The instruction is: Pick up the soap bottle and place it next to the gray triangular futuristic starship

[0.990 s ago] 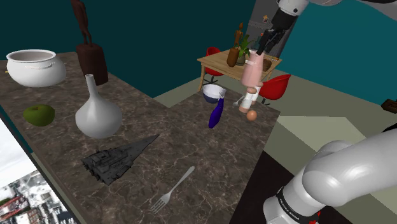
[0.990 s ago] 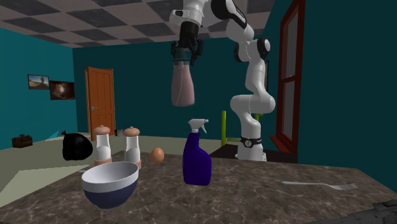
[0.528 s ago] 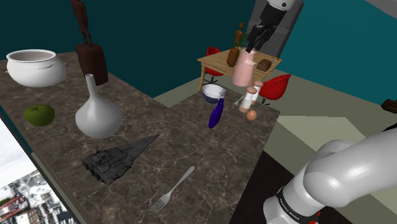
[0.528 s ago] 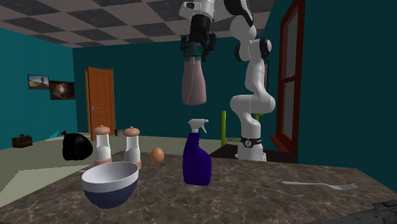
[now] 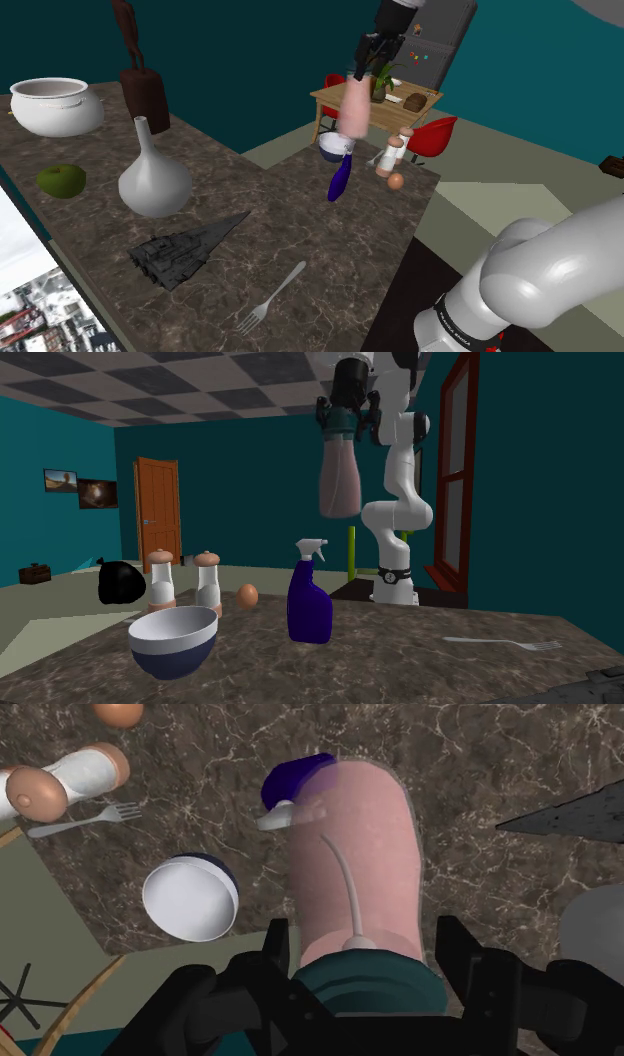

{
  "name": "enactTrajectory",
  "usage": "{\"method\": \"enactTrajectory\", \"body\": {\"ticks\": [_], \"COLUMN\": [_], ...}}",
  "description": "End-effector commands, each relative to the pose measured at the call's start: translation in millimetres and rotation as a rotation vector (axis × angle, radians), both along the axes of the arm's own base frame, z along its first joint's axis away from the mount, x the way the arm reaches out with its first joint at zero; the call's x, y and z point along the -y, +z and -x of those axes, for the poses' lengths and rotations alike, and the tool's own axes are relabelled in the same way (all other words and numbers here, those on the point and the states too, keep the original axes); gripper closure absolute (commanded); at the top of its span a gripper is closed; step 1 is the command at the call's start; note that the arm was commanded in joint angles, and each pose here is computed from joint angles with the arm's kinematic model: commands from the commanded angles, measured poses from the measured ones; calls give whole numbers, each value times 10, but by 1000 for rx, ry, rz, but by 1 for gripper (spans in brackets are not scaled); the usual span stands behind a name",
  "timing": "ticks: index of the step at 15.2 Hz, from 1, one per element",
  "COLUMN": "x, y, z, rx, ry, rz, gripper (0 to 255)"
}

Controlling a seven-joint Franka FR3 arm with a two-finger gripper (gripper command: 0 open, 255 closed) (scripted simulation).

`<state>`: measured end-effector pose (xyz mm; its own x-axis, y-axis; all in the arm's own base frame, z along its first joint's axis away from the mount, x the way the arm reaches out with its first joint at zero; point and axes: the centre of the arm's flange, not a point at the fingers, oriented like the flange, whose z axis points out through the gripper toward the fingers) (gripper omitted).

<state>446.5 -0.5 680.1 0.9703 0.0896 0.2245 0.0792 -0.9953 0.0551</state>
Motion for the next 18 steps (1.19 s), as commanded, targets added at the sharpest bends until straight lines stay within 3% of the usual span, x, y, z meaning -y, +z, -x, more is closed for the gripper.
{"method": "enactTrajectory", "body": {"ticks": [1,8,18], "x": [-247,-1142,-1142], "y": [-7,-1,-529], "z": [-73,-284,-284], "rx": [1,1,1], "ry": [-1,-1,-1], "rz": [-1,-1,-1], "gripper": [255,255,255]}}
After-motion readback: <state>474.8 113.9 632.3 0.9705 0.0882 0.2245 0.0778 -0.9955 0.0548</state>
